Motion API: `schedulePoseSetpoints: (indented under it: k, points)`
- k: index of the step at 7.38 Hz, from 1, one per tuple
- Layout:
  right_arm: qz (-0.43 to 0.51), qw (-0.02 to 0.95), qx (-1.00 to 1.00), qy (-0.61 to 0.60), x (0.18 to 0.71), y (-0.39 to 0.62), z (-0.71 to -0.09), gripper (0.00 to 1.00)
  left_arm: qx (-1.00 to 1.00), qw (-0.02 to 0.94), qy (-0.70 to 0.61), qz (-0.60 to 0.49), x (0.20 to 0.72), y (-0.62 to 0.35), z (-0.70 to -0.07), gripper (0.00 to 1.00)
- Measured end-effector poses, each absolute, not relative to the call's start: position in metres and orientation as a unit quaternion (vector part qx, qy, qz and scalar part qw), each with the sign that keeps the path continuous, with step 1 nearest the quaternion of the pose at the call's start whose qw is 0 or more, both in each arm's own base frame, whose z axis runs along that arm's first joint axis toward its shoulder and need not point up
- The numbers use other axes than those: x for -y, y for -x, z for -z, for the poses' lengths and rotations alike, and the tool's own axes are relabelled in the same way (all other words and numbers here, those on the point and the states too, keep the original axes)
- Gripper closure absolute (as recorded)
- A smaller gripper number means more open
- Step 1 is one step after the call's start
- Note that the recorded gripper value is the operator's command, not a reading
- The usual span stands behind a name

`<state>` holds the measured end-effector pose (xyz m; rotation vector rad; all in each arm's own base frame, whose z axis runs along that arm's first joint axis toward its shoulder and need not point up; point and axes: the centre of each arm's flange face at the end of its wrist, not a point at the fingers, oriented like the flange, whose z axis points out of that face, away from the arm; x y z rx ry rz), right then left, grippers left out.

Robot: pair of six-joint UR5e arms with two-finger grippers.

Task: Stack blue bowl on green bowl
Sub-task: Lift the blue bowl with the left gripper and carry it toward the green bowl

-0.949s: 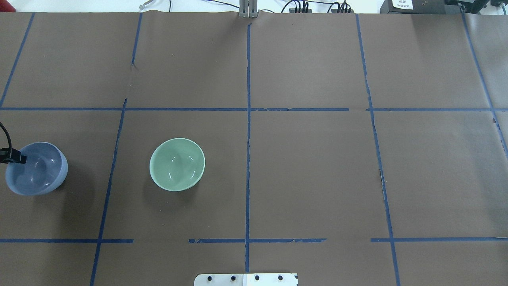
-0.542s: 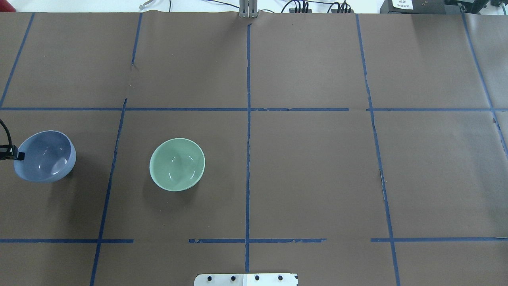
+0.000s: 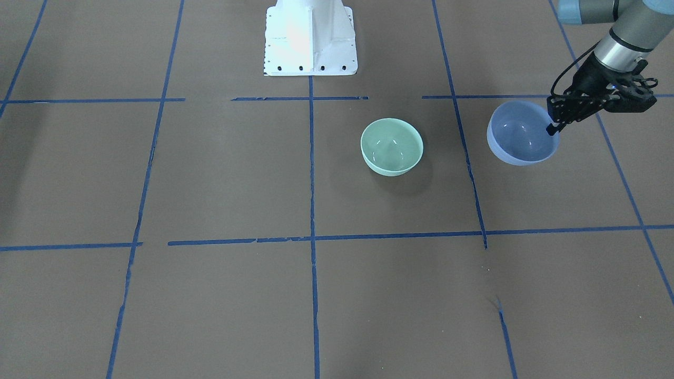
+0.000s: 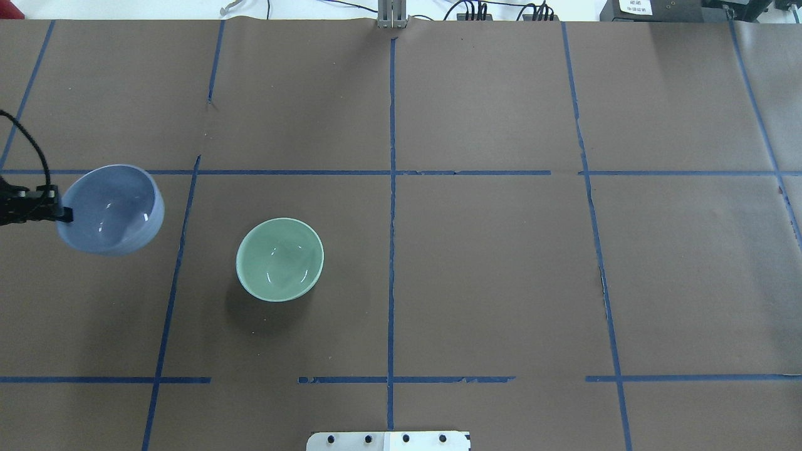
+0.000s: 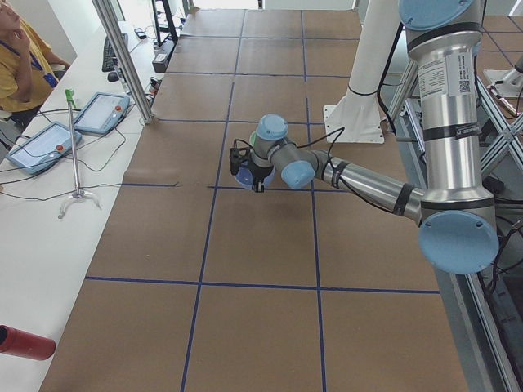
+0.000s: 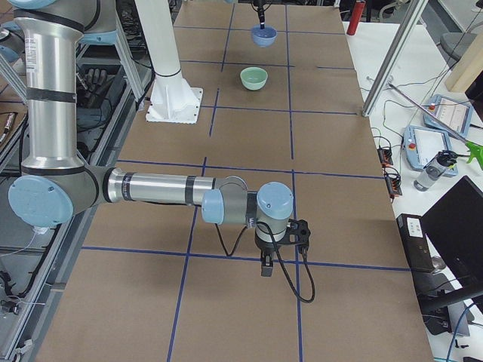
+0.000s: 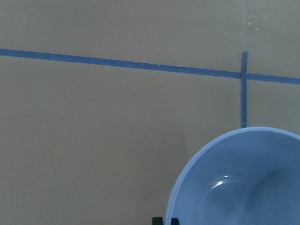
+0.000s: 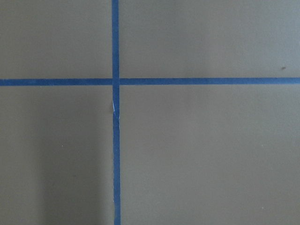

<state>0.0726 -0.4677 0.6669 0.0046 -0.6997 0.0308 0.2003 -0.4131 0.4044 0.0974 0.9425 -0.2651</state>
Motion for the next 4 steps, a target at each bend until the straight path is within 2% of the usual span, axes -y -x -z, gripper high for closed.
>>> schedulePoseSetpoints:
  k: [2, 4]
  points:
    - [-0.015, 0.939, 0.343, -0.002, 0.468, -0.073, -0.667, 0.00, -0.456, 0.871, -0.005, 0.184, 0.409, -0.276, -0.331, 1.00]
    - [-0.015, 0.939, 0.343, -0.002, 0.468, -0.073, -0.667, 0.00, -0.447, 0.866, 0.018, 0.222, 0.387, -0.341, -0.307, 1.00]
